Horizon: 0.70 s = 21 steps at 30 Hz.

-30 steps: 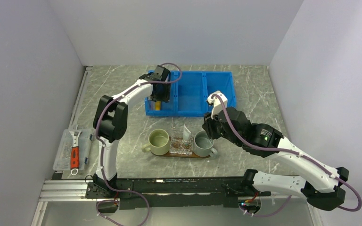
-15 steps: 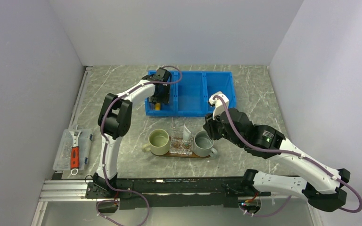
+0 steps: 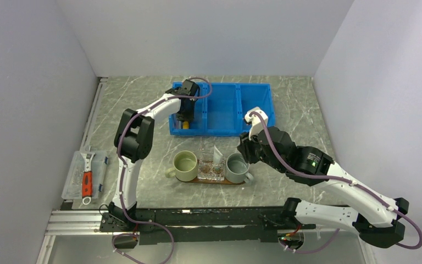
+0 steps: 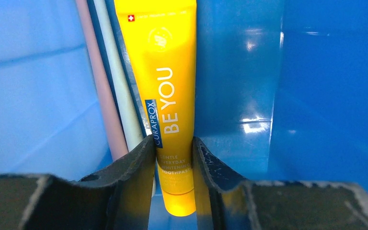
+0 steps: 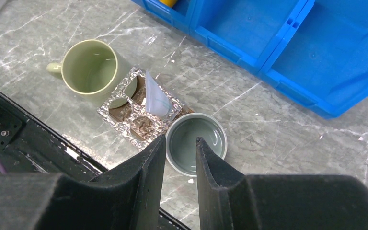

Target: Prepare toiletry sets of a toothbrush and toothpaste on the tray

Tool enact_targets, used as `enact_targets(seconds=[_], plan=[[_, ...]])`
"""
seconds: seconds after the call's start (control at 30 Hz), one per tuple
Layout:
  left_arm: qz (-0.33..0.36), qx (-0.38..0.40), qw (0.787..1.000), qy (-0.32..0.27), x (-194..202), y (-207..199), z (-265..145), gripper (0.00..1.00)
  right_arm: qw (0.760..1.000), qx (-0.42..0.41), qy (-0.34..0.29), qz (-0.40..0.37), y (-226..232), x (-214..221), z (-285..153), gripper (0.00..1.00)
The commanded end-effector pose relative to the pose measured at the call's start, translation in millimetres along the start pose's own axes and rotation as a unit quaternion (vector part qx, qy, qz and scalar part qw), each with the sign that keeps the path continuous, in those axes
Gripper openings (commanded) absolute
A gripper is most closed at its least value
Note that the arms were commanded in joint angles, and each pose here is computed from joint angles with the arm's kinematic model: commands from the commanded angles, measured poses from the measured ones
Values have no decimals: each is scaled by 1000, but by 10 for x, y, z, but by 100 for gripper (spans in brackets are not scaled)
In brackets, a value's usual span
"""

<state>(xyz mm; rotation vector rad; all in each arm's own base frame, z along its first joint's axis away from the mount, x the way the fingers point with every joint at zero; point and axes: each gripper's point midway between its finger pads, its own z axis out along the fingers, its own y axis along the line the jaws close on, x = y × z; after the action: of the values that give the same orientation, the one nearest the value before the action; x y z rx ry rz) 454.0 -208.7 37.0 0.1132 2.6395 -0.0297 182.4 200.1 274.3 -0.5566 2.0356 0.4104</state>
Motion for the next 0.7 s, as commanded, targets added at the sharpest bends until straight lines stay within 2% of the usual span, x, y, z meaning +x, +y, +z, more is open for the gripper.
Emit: enact_targets(seconds=[0.0, 0.43, 0.57, 0.67], plan=[[-7, 14, 999, -52, -274, -14, -314, 32, 1000, -10, -19, 9, 37, -106, -22, 31], [-36, 52, 986, -156, -689, 10, -1268, 29, 998, -56, -32, 22, 252, -285, -3, 32], [-54, 80, 978, -186, -744, -3, -1645, 29, 996, -77, -39, 36, 379, -386, 47, 35], [-64, 97, 973, -200, -746, 5, -1891, 31, 993, -92, -48, 55, 486, -507, 88, 42]])
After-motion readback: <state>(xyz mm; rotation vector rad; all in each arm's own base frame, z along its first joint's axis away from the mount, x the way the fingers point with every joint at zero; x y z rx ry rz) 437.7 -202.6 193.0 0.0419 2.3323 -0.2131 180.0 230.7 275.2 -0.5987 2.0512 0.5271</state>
